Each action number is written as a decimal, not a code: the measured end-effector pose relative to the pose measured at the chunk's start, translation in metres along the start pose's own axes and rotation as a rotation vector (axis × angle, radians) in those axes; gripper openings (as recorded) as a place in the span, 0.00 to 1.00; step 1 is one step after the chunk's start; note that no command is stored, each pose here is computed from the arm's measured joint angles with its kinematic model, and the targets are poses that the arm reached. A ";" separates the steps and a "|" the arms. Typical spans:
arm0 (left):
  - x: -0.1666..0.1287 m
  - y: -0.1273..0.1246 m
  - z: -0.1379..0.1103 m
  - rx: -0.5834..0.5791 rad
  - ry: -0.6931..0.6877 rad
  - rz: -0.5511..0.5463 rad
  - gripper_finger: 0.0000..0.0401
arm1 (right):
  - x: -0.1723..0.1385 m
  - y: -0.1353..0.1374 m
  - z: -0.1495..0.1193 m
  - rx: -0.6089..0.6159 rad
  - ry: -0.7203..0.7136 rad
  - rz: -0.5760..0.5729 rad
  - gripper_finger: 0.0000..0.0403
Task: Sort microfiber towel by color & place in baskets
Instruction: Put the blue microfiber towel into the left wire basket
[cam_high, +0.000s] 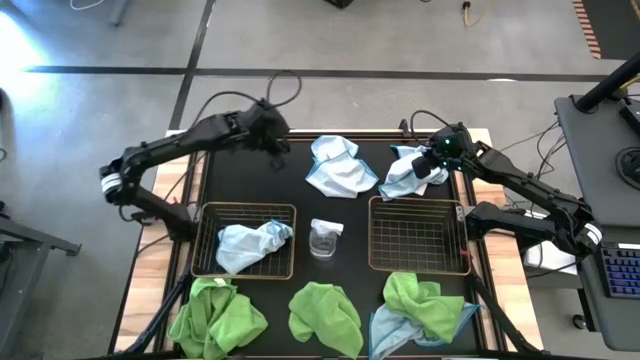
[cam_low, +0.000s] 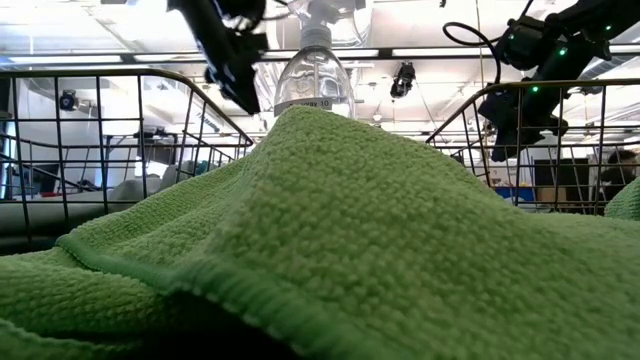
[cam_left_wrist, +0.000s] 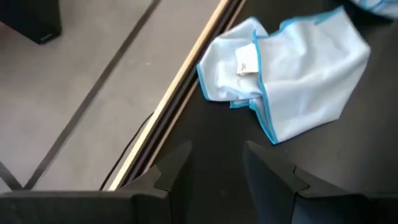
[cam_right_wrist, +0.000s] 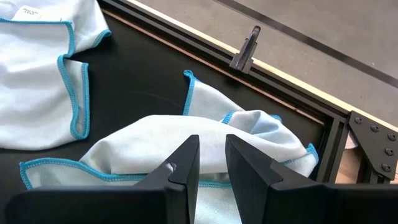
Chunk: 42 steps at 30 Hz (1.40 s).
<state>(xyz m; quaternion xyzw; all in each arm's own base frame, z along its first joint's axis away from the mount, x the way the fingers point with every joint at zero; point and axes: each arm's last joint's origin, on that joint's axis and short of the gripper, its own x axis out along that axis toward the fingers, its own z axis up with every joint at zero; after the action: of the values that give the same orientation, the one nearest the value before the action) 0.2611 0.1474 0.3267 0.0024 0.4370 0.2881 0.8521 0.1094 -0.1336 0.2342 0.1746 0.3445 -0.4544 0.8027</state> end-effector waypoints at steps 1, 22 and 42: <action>0.006 -0.001 0.002 0.010 0.011 -0.002 0.31 | 0.000 0.000 0.000 0.000 0.000 0.000 0.18; 0.117 -0.025 0.033 0.152 0.153 -0.215 0.31 | 0.000 0.000 0.000 -0.001 0.000 0.000 0.18; 0.171 -0.042 0.020 0.127 0.173 -0.405 0.31 | 0.000 0.000 0.000 0.006 0.001 0.000 0.18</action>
<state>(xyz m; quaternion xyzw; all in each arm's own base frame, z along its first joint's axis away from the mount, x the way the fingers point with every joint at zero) 0.3741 0.2019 0.2012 -0.0565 0.5173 0.0821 0.8500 0.1095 -0.1336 0.2341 0.1771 0.3437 -0.4552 0.8020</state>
